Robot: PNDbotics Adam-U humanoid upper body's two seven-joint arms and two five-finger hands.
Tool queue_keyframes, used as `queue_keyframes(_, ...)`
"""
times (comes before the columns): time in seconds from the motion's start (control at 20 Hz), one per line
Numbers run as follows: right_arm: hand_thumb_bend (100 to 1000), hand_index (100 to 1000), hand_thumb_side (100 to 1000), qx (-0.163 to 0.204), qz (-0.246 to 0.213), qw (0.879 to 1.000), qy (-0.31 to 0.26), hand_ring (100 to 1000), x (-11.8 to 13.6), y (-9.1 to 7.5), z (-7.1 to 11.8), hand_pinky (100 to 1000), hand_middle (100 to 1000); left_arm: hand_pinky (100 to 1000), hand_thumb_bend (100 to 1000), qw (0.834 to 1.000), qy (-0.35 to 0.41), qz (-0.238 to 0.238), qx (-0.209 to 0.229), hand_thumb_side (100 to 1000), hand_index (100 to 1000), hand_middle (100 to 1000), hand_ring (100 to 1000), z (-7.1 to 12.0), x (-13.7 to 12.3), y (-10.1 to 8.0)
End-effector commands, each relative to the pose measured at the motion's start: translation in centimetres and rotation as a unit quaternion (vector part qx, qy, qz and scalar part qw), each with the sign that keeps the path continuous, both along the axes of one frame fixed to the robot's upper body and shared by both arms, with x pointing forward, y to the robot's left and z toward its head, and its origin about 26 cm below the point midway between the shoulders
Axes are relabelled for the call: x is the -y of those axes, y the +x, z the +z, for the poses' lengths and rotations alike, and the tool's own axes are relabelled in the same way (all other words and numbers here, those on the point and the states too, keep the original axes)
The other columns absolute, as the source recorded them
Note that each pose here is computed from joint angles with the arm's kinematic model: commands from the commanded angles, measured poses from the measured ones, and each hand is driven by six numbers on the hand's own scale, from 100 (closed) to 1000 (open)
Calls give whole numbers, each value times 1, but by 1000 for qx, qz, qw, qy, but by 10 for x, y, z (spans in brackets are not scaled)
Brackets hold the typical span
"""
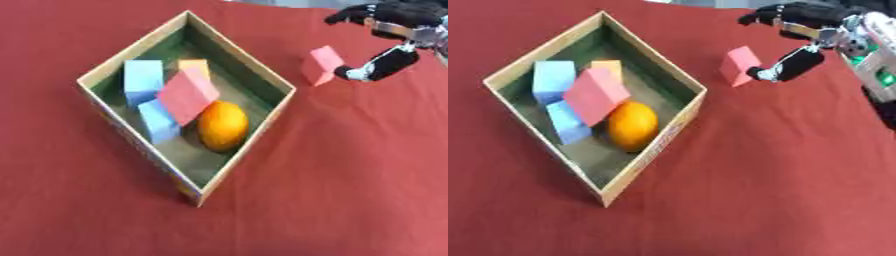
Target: Pick up objects on the table and place them in the box.
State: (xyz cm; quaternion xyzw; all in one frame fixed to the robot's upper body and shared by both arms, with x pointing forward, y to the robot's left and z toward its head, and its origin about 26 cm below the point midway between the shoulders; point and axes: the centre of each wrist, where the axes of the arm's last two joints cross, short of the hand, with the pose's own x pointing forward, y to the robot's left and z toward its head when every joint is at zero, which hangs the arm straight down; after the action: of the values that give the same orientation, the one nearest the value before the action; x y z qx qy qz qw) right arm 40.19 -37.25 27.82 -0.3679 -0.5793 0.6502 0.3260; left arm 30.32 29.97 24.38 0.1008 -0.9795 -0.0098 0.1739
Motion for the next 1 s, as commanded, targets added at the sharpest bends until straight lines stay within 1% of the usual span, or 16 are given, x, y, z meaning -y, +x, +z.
queue_keyframes(0.05,280,1000,472,13,-4,1000,-15,1000,6,-2,14,932,910,939,200,1000,6,3,13,805,888,800,921,7,-1,-3)
queue_keyframes(0.2,288,1000,504,12,3,1000,-23,1000,5,-2,15,932,919,940,199,1000,6,3,12,805,888,801,922,7,-1,-3)
queue_keyframes(0.4,304,1000,524,14,4,999,-37,1000,5,0,17,931,924,940,199,1000,7,3,13,805,888,801,922,8,-1,-3)
queue_keyframes(1.0,342,1000,579,7,-1,997,-72,1000,10,5,14,929,940,940,199,1000,8,1,15,807,887,796,916,9,0,-3)
